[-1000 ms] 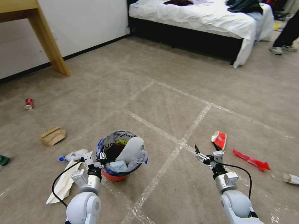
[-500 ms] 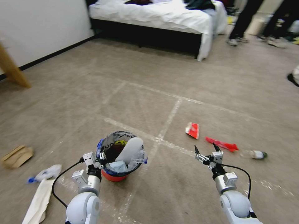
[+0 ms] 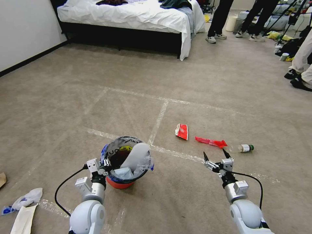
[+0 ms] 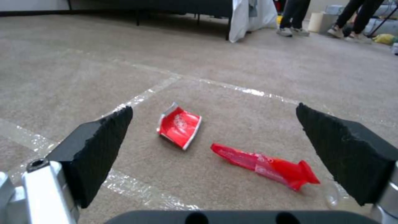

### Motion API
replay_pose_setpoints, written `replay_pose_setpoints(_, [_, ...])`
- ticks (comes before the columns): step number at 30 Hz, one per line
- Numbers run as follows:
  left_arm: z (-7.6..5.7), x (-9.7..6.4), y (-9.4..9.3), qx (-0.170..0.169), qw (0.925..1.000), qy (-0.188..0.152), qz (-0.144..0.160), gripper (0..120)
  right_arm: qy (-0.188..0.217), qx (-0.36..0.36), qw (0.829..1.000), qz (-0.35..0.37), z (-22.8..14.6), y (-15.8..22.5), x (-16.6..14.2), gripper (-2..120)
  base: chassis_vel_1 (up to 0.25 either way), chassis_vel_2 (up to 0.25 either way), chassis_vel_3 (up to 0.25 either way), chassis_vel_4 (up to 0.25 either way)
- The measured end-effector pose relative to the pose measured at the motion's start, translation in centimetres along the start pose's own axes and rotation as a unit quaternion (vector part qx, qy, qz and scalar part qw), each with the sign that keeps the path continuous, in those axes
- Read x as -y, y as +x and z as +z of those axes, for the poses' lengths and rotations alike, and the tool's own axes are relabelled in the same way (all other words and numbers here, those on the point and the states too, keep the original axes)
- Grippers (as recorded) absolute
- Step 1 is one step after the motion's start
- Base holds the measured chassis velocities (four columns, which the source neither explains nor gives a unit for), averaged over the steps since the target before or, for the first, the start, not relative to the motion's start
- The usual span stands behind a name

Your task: Pick up the trash bin and place the garbage on the floor into it.

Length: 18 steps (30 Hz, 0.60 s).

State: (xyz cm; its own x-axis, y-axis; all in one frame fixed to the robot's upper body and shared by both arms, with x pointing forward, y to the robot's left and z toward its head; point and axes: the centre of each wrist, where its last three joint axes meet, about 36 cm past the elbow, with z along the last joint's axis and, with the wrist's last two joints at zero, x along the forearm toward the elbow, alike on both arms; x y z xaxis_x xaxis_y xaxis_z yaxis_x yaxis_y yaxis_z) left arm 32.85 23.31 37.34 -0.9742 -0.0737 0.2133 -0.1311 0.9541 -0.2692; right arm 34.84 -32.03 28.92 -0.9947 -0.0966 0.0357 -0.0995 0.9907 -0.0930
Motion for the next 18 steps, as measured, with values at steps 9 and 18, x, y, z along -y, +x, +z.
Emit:
replay_pose_setpoints(9, [-0.19, -0.20, 0.32, 0.002, 1.0000, 0.000, -0.005, 4, -0.001, 0.003, 1.000, -0.003, -0.16, -0.21, -0.23, 100, 0.000, 0.000, 0.000, 0.000])
replay_pose_setpoints(18, [-0.33, -0.24, 0.47, 0.004, 1.0000, -0.004, -0.005, 4, 0.000, 0.004, 1.000, -0.003, -0.28, -0.08, -0.23, 100, 0.000, 0.000, 0.000, 0.000])
